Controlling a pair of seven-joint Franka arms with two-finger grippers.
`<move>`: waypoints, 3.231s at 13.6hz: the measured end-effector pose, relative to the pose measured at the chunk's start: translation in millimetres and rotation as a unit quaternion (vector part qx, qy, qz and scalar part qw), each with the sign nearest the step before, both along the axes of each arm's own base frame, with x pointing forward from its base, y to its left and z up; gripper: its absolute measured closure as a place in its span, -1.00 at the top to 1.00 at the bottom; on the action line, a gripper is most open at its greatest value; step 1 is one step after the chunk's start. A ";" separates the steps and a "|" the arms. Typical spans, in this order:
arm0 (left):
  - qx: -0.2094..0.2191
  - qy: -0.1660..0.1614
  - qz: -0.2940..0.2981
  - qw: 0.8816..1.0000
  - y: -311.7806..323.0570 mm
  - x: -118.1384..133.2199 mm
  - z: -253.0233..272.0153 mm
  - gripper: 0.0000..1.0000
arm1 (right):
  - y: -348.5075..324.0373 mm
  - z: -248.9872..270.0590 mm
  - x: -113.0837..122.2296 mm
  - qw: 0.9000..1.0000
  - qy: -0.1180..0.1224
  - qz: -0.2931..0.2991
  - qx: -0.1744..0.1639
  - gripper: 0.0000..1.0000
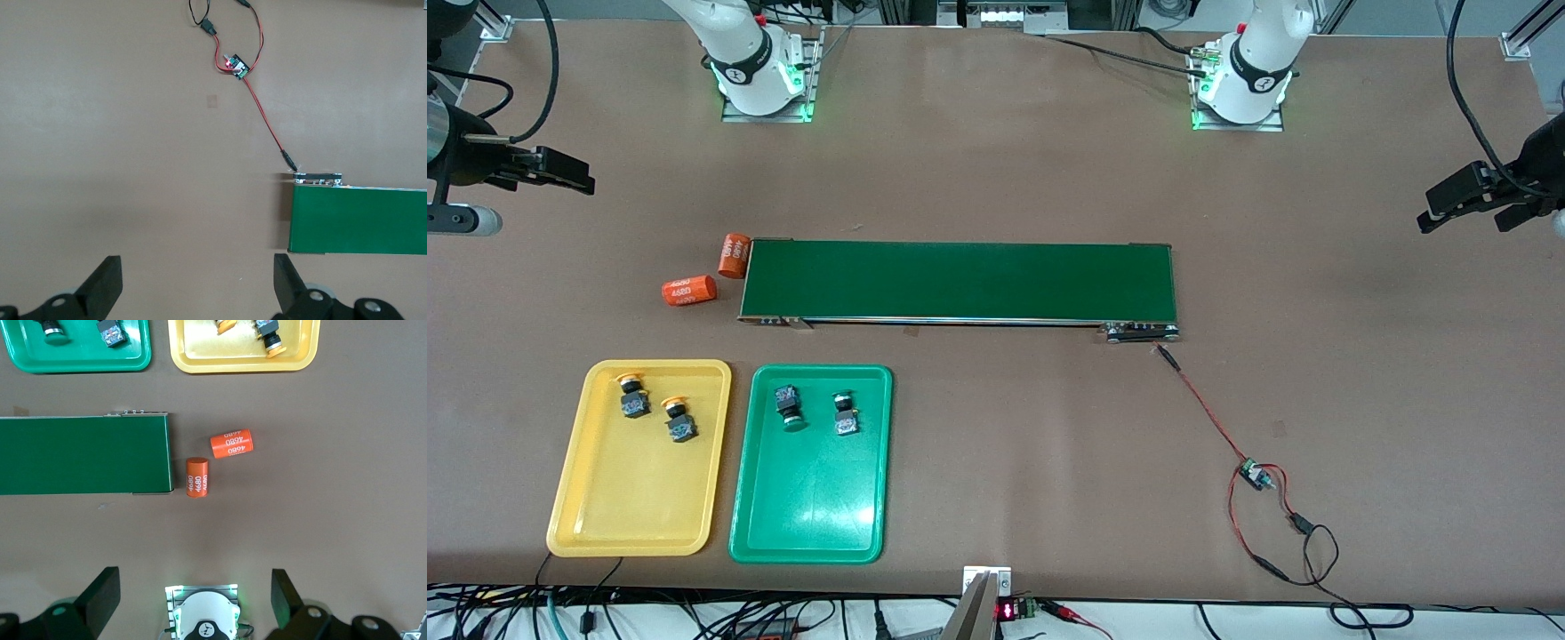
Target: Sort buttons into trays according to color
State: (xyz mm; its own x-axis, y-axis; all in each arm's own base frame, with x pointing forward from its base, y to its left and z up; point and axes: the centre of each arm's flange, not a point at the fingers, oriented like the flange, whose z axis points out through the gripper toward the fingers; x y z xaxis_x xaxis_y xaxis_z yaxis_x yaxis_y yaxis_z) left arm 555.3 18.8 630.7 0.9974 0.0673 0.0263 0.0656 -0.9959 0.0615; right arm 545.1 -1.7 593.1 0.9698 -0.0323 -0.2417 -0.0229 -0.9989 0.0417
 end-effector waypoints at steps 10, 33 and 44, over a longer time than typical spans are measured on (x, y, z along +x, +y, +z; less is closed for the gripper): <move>0.000 -0.001 0.000 1.000 -0.2 0.1 0.6 1.00 | 7.9 11.1 -9.8 1.000 0.014 0.011 0.002 1.00; 0.000 0.000 0.007 1.000 8.0 0.3 -0.4 1.00 | -10.7 -11.1 2.6 1.000 0.017 -0.005 0.004 1.00; 0.000 0.003 0.007 1.000 8.2 3.8 -4.6 1.00 | -9.3 -6.0 11.4 1.000 -0.020 -0.003 0.005 1.00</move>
State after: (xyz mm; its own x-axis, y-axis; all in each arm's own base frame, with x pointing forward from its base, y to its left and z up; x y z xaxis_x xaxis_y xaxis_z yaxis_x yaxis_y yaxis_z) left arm 559.1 27.0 626.1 0.9965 0.0819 0.0193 0.0806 -0.9949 0.0609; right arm 556.5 -11.0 587.1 0.9785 -0.0358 -0.2030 -0.0302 -0.9991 0.0304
